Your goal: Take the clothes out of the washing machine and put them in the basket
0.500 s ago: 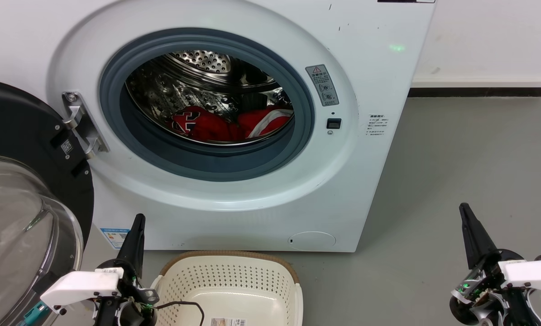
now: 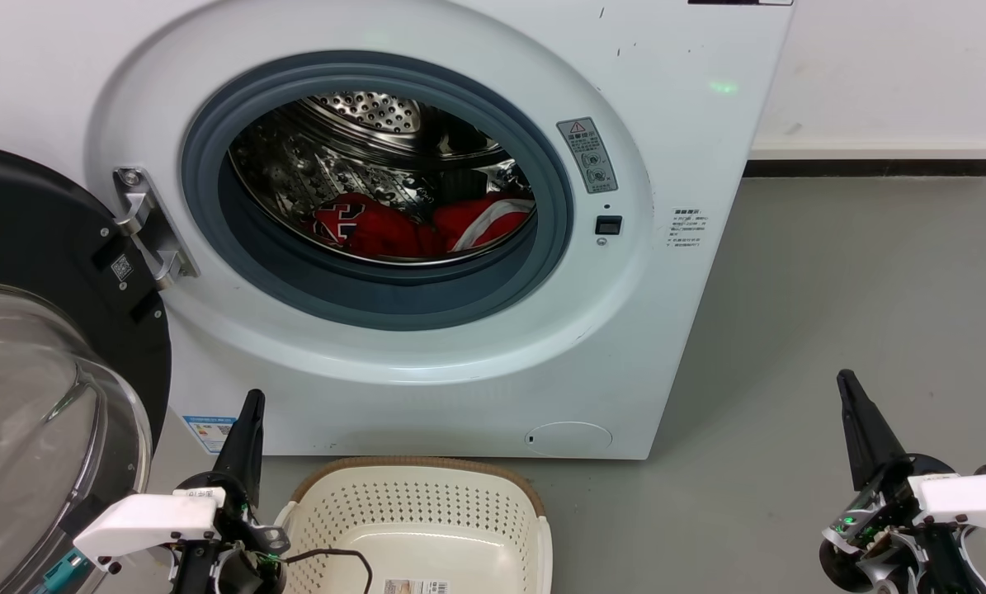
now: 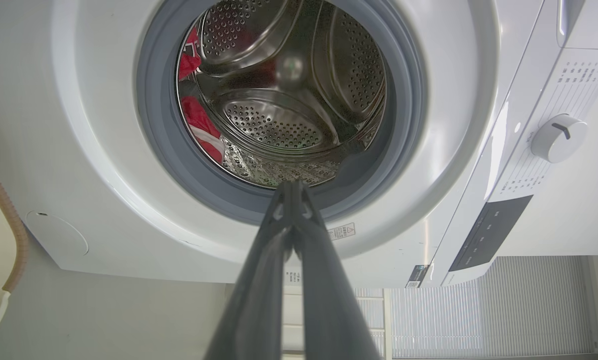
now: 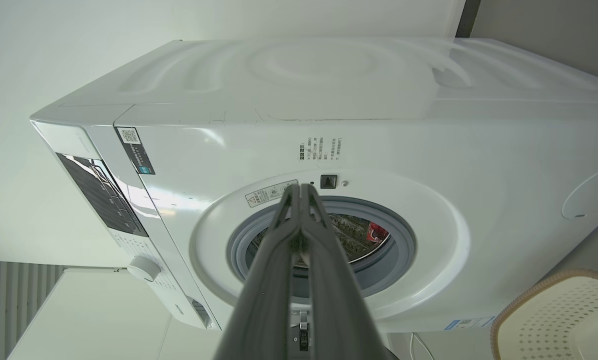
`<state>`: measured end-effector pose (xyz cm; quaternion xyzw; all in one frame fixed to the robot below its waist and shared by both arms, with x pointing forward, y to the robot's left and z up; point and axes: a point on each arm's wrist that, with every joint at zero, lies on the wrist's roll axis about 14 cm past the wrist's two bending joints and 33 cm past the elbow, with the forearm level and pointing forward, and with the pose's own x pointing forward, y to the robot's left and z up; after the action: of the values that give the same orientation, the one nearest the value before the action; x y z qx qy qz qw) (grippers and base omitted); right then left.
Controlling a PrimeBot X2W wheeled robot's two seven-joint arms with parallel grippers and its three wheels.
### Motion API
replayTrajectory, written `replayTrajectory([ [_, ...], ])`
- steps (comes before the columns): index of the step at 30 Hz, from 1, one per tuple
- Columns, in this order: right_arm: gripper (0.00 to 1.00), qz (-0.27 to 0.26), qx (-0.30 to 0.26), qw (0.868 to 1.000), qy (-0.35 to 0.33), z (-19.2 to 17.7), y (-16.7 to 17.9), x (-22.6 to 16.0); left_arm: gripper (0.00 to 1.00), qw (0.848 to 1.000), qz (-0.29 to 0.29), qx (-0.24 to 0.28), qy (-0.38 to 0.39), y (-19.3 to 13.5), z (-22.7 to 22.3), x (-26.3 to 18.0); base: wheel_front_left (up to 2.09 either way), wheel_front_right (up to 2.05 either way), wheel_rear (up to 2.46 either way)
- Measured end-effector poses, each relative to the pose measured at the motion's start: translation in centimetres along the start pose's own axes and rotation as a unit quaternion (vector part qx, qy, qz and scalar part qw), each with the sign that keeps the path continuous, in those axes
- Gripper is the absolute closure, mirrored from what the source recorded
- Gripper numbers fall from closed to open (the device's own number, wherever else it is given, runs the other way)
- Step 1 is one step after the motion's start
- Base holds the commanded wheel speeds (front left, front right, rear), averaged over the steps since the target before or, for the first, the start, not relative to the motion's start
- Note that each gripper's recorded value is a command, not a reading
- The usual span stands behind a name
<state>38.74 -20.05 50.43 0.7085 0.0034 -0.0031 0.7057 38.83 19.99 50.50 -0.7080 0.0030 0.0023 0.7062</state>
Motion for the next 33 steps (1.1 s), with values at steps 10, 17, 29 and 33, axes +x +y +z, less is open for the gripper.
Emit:
replayTrajectory([
  [10,1.00,0.000,0.000,1.000,0.000,0.0,0.0,0.0,1.00,1.000,0.000,0.000,0.000,0.0,0.0,0.0,0.00,0.00,0.00],
  [17,0.00,-0.009,0.001,1.000,0.000,0.0,-0.6,-0.2,0.00,1.000,0.010,-0.001,0.000,0.7,0.0,-0.2,0.00,0.00,0.00],
  [29,0.00,-0.040,-0.009,0.999,-0.019,0.4,-2.7,-1.4,0.00,0.999,0.040,0.020,-0.019,2.7,0.4,-1.3,0.00,0.00,0.00],
  [33,0.00,-0.043,-0.040,0.998,-0.028,0.9,-2.7,-1.4,0.00,0.998,0.037,0.038,-0.031,2.4,1.0,-1.3,0.00,0.00,0.00],
])
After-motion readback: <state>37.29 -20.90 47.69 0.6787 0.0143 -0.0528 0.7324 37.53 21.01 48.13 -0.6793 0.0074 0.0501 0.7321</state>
